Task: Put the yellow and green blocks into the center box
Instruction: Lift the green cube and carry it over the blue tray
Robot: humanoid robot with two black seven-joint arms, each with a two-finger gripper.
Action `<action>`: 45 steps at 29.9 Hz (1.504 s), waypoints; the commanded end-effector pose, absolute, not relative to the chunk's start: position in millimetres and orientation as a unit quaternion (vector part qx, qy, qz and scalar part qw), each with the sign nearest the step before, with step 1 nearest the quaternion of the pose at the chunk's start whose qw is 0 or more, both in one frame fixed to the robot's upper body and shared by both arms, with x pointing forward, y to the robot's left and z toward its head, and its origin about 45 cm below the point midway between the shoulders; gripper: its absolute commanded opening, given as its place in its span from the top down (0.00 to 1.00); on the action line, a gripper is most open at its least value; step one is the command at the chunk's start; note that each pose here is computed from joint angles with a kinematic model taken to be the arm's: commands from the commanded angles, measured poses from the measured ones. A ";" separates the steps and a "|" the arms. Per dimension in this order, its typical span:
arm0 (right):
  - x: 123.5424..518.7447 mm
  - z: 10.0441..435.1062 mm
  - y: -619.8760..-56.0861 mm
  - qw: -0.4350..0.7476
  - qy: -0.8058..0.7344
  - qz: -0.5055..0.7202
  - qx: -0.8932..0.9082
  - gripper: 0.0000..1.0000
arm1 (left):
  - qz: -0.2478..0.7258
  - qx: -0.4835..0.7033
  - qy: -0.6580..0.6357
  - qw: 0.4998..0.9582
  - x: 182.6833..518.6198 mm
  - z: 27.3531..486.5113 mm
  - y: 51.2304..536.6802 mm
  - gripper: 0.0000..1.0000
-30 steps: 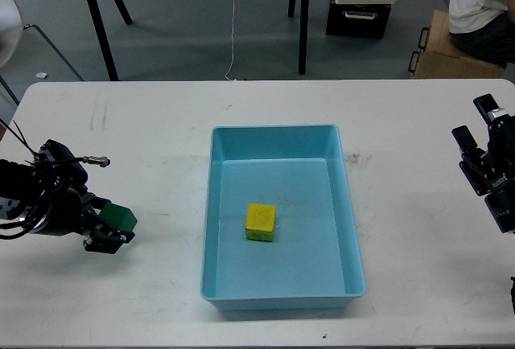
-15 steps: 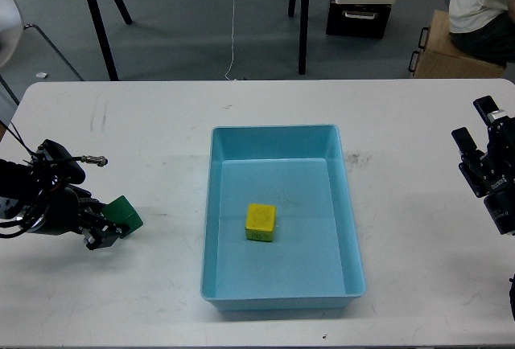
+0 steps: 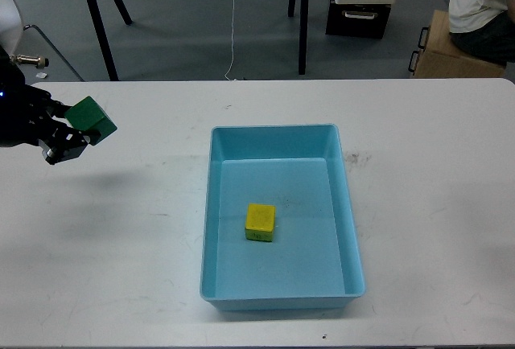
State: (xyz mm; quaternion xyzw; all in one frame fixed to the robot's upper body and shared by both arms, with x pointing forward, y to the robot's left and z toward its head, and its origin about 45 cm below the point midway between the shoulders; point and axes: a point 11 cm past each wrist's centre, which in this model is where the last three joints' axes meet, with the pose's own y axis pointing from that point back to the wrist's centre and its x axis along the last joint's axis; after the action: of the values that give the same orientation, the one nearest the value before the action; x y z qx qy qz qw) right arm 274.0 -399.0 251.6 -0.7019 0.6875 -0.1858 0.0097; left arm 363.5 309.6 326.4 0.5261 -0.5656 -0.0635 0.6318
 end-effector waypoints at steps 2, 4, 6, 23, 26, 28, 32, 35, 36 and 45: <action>261.3 244.4 -419.7 -0.009 0.709 -0.180 -0.682 0.02 | -0.092 0.478 -0.615 0.620 350.7 345.4 266.3 0.84; 254.0 236.2 -431.1 -0.025 0.721 -0.173 -0.671 0.02 | -0.106 0.451 -0.636 0.617 348.8 350.3 240.5 0.84; 248.1 224.2 -442.5 -0.045 0.731 -0.162 -0.661 0.02 | -0.124 0.419 -0.656 0.615 347.9 349.8 208.4 0.84; 215.2 185.1 -495.3 -0.098 0.785 -0.108 -0.602 0.02 | -0.211 0.332 -0.657 0.644 345.2 276.9 80.3 0.20; 215.2 185.3 -494.5 -0.098 0.784 -0.108 -0.603 0.02 | -0.207 0.331 -0.655 0.647 345.8 276.7 80.3 0.14; 214.0 184.5 -494.1 -0.098 0.783 -0.106 -0.605 0.02 | -0.205 0.333 -0.652 0.650 346.2 274.4 83.0 0.10; 214.1 184.8 -494.2 -0.099 0.782 -0.106 -0.606 0.02 | -0.191 0.336 -0.647 0.658 351.6 274.0 86.2 0.01; 215.1 185.1 -493.6 -0.098 0.782 -0.106 -0.606 0.02 | -0.181 0.331 -0.643 0.666 351.4 272.9 87.1 0.01; 215.0 184.8 -493.4 -0.097 0.782 -0.106 -0.606 0.02 | -0.181 0.330 -0.642 0.668 350.9 272.2 86.7 0.01; 214.6 184.5 -494.6 -0.099 0.783 -0.106 -0.605 0.02 | -0.188 0.333 -0.638 0.668 348.6 266.6 87.8 0.53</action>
State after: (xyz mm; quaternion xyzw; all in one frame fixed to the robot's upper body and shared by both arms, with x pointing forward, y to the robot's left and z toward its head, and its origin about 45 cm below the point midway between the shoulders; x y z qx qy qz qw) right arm 215.2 -494.3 185.2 -0.6048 0.7831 -0.1068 -0.0978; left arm 350.6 88.4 270.1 0.3332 -0.6406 -0.1844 0.6668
